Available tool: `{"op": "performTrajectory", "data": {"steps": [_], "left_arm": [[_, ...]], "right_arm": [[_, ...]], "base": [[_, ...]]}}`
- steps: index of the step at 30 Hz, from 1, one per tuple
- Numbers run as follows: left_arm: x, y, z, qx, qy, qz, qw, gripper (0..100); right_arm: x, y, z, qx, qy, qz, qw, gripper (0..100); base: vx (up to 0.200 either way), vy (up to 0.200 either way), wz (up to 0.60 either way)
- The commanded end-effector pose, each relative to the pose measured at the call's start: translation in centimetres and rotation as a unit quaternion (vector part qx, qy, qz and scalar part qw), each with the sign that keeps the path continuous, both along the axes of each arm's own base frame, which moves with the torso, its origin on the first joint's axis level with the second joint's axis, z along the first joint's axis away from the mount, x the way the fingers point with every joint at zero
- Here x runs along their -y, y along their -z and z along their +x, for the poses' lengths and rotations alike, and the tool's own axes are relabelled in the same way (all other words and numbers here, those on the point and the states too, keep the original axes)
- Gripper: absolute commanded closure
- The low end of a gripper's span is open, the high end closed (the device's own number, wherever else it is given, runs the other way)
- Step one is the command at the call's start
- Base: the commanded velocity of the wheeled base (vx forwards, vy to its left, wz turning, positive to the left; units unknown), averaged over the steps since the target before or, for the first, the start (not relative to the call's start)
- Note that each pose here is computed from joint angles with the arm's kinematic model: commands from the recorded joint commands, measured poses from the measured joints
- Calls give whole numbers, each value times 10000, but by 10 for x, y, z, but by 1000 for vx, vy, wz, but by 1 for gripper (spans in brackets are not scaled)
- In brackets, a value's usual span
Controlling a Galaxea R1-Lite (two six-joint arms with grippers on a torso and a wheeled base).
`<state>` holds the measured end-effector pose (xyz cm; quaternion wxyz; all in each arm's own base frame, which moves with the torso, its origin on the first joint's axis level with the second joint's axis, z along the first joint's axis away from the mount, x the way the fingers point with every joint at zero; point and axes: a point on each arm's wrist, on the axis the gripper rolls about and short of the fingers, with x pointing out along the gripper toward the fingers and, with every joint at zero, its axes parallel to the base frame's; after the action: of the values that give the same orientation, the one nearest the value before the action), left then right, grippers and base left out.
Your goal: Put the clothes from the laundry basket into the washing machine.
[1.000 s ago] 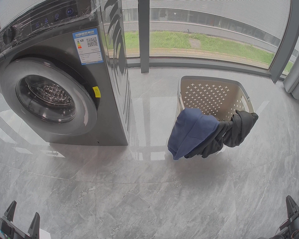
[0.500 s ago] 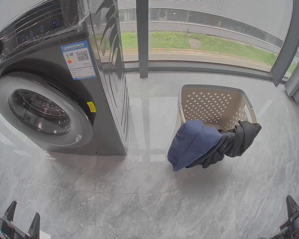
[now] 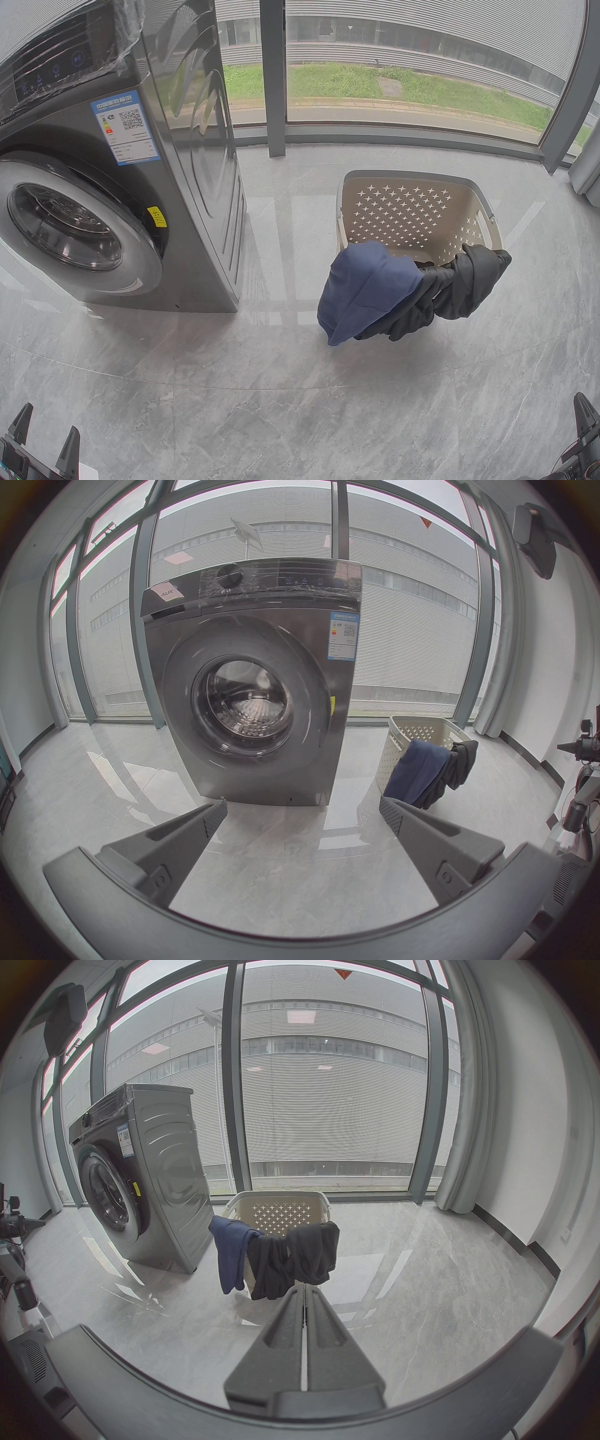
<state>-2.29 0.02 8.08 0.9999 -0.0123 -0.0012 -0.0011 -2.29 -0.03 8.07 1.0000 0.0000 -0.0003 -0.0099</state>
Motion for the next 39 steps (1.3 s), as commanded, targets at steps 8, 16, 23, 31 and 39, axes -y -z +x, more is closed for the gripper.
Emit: {"op": "performTrajectory", "data": {"steps": [8, 16, 23, 31, 39], "left_arm": [[0, 5, 0, -27, 5, -7, 10000, 0], [0, 5, 1, -35, -3, 1, 10000, 0], [0, 5, 0, -27, -3, 1, 10000, 0], [0, 5, 0, -27, -3, 1, 10000, 0], [0, 5, 0, -27, -3, -7, 10000, 0]], "right_arm": [[0, 5, 0, -26, 1, 0, 10000, 100], [0, 5, 0, -19, 1, -8, 10000, 100], [0, 5, 0, -26, 1, 0, 10000, 100], [0, 5, 0, -26, 1, 0, 10000, 100], [0, 5, 0, -26, -7, 0, 10000, 100]], "base": [[0, -25, 0], [0, -150, 0], [0, -171, 0], [0, 0, 0], [200, 0, 0]]}}
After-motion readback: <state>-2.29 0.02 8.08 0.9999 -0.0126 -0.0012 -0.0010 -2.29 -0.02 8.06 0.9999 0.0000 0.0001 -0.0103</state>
